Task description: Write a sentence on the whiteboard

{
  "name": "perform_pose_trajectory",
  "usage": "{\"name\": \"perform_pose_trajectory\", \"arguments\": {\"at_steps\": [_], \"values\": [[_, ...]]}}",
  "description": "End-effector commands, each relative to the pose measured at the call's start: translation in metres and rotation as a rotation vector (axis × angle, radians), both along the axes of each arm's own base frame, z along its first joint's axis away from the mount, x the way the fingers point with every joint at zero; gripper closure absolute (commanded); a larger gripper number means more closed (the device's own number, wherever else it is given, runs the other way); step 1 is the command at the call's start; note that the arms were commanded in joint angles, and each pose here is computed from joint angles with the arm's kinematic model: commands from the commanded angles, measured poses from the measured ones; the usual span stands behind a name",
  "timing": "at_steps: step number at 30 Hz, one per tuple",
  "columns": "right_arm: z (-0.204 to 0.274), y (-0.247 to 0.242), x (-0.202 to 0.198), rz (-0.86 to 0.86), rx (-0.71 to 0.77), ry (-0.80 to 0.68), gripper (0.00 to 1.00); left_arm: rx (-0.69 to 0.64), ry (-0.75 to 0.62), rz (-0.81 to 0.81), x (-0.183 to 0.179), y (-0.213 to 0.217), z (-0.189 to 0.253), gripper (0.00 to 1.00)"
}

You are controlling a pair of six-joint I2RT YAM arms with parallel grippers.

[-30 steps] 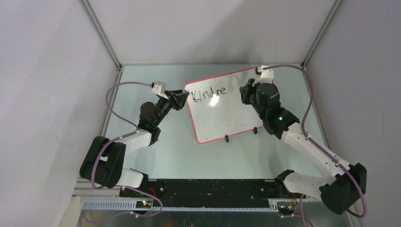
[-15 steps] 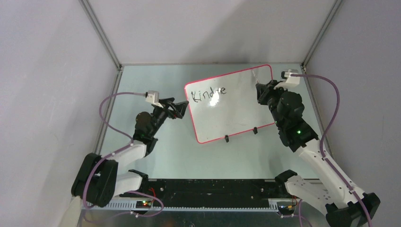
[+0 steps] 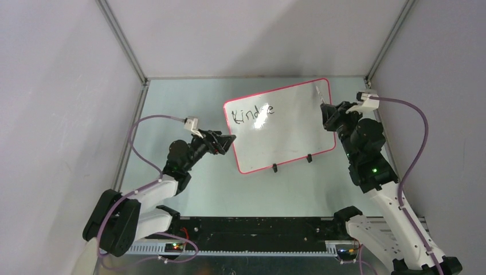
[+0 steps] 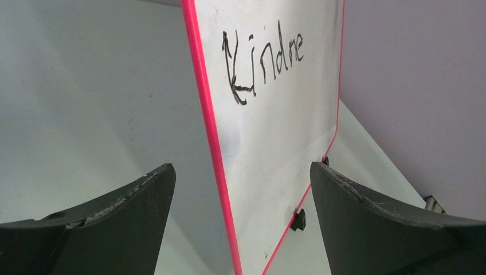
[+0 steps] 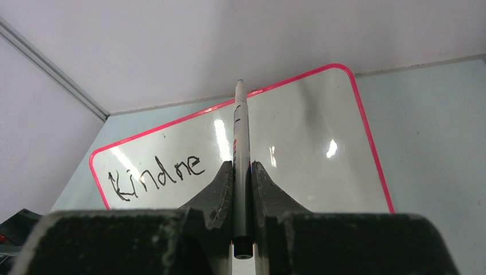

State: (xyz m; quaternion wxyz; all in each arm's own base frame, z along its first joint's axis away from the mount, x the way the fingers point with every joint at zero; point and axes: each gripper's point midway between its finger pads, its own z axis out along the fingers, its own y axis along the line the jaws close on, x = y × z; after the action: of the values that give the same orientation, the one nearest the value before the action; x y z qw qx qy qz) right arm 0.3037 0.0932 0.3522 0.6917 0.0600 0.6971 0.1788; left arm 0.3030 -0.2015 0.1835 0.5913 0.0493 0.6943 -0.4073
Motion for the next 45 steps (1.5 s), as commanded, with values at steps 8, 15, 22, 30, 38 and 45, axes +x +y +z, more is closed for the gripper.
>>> {"name": "perform_pose_trajectory", "arguments": {"at_steps": [8,15,22,30,38,45], "values": [[0.004,-0.005,-0.007,0.044,0.017,-0.026,1.00,0.041,0.032,-0.155,-0.002,-0.026,-0.015,0.20],[0.005,-0.006,-0.008,0.060,0.028,-0.029,1.00,0.033,0.021,-0.232,0.000,-0.039,-0.029,0.38],[0.003,-0.006,-0.005,0.063,0.037,-0.021,1.00,-0.027,-0.020,-0.302,-0.006,-0.045,-0.025,0.85],[0.002,0.001,-0.006,0.108,0.035,-0.019,1.00,0.001,-0.007,-0.240,0.002,-0.021,-0.033,1.00],[0.000,0.006,-0.004,0.134,0.027,-0.015,1.00,0.062,0.020,-0.264,0.007,-0.016,-0.040,1.00],[0.000,0.010,-0.004,0.161,0.023,-0.016,1.00,0.107,0.044,-0.191,0.014,-0.007,-0.047,0.45]]}}
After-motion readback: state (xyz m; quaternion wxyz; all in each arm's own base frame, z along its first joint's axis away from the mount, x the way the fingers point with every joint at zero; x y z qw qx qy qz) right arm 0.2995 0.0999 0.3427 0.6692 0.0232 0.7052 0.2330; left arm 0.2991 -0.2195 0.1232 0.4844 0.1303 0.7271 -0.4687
